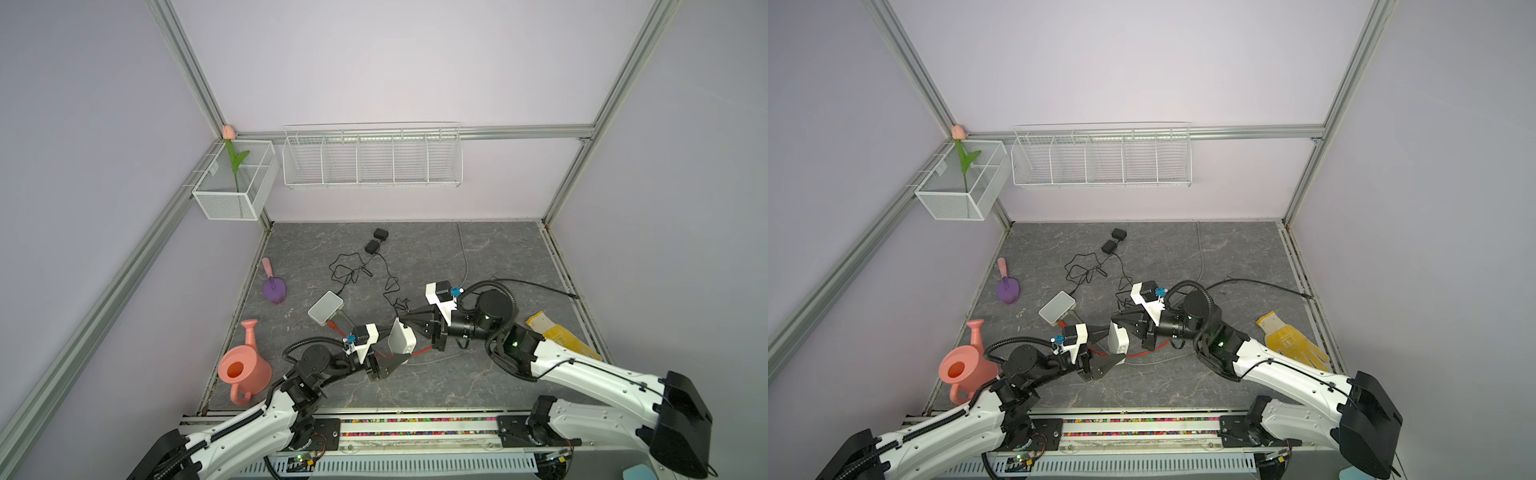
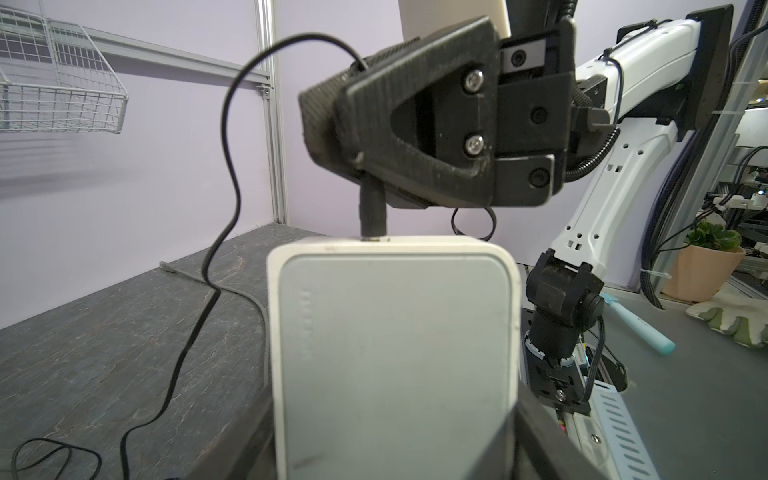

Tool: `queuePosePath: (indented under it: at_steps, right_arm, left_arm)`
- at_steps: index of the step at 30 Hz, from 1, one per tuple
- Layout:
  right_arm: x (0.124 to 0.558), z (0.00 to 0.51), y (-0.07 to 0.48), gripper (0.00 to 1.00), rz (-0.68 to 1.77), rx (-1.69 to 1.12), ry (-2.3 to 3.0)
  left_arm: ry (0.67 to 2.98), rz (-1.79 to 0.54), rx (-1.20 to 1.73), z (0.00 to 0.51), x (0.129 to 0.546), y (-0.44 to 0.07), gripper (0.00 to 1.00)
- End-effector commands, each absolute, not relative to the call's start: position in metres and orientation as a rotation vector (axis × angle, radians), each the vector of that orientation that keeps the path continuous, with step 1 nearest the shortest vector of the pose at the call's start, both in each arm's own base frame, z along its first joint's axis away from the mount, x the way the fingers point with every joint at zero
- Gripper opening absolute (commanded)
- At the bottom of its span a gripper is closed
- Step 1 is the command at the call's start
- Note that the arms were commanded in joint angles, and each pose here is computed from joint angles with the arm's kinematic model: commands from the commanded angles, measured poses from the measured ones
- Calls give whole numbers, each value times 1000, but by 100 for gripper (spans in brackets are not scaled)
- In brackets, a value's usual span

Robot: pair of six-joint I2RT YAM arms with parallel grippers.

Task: Insert the plug into the switch port
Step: 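Push the black cord plug down into the router's top port with the right gripper, then press the plug further into the port with the right gripper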

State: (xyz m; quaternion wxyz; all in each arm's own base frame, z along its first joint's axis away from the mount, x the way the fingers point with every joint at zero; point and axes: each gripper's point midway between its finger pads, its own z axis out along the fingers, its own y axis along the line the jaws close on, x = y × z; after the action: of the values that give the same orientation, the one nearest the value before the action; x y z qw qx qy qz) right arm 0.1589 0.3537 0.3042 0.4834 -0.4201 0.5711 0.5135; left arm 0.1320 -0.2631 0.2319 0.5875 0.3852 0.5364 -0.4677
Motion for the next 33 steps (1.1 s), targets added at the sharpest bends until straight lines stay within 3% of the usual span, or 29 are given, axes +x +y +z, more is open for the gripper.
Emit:
queuePosePath:
  at_steps: [1, 33]
  right_arm:
    - [159, 238, 355, 7, 1238, -1056, 1618]
    - [156, 177, 368, 7, 1301, -1074, 1792]
  left_arm:
    - [978, -1098, 825, 298, 117, -249, 0]
    - [823, -1018, 701, 346, 114, -222, 0]
